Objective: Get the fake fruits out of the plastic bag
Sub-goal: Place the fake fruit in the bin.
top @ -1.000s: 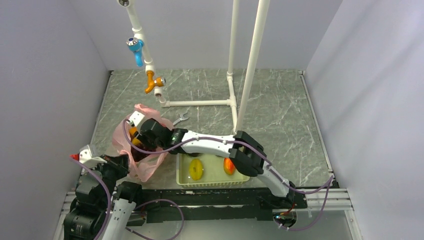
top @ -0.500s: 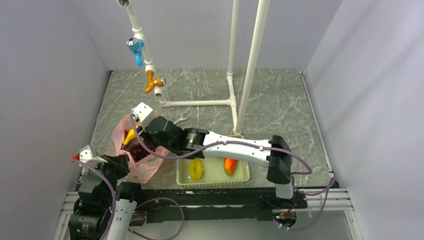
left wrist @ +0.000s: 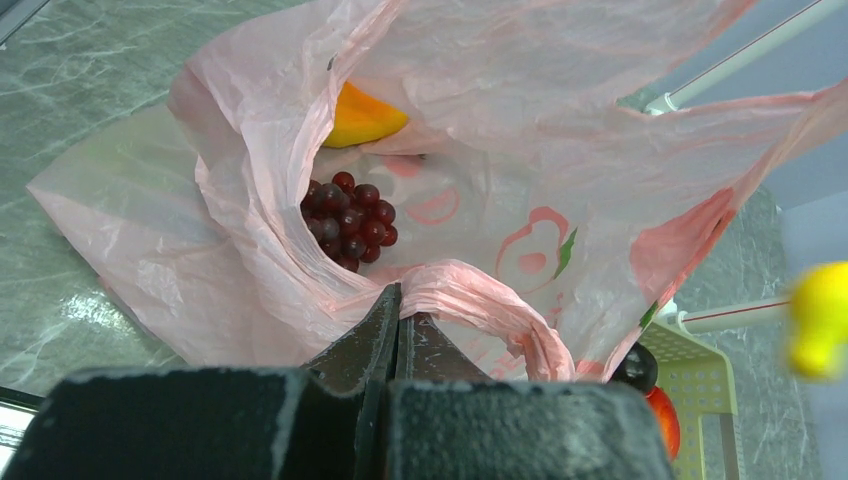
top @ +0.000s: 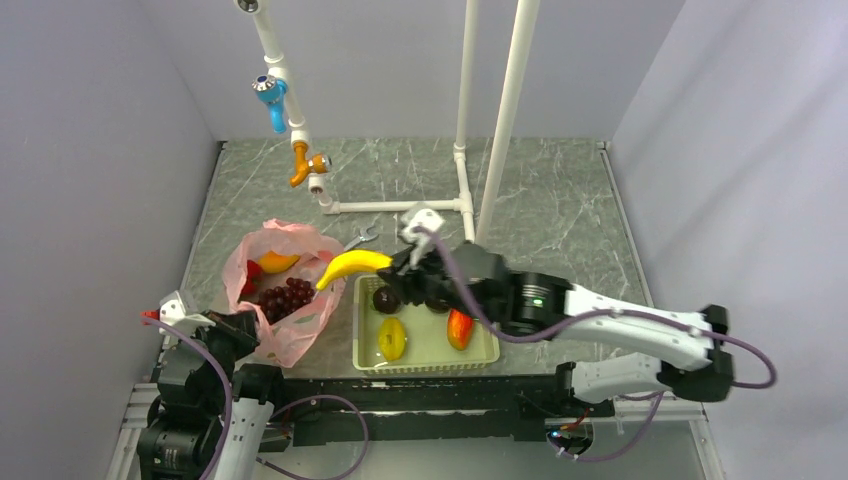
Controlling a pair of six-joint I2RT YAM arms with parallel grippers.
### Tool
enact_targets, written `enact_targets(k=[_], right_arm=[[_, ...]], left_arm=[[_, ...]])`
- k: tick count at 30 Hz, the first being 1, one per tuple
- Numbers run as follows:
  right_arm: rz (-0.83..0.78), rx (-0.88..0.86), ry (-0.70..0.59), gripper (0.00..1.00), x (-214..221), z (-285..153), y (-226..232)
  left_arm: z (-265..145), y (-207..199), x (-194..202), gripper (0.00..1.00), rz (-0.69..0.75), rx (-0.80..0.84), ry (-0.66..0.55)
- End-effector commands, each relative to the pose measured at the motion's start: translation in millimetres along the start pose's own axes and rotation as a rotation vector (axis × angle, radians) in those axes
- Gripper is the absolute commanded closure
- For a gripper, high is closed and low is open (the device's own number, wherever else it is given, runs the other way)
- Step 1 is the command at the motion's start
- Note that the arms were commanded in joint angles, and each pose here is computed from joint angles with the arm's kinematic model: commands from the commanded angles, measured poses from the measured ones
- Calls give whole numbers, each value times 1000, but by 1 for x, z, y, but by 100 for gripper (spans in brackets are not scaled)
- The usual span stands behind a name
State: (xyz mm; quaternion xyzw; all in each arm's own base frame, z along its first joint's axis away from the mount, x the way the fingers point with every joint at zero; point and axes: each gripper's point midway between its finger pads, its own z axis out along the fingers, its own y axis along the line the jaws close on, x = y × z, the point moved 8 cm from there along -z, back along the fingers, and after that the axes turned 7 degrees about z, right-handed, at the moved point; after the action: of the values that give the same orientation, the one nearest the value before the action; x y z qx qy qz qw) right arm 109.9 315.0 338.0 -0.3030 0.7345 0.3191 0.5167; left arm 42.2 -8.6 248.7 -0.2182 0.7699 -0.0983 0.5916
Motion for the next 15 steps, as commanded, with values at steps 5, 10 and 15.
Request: enact_targets(k=[5, 10, 15], right_arm=[[109, 93, -141, 100, 7, -76, -43], [233, 295, 7, 100, 57, -68, -85], [349, 291, 212, 100, 92, -40, -104]], left_arm=[[-43, 15, 4, 100, -90, 115, -271], [-41, 13, 4, 100, -86, 124, -269], [-40, 10, 4, 100, -63, 152, -265]])
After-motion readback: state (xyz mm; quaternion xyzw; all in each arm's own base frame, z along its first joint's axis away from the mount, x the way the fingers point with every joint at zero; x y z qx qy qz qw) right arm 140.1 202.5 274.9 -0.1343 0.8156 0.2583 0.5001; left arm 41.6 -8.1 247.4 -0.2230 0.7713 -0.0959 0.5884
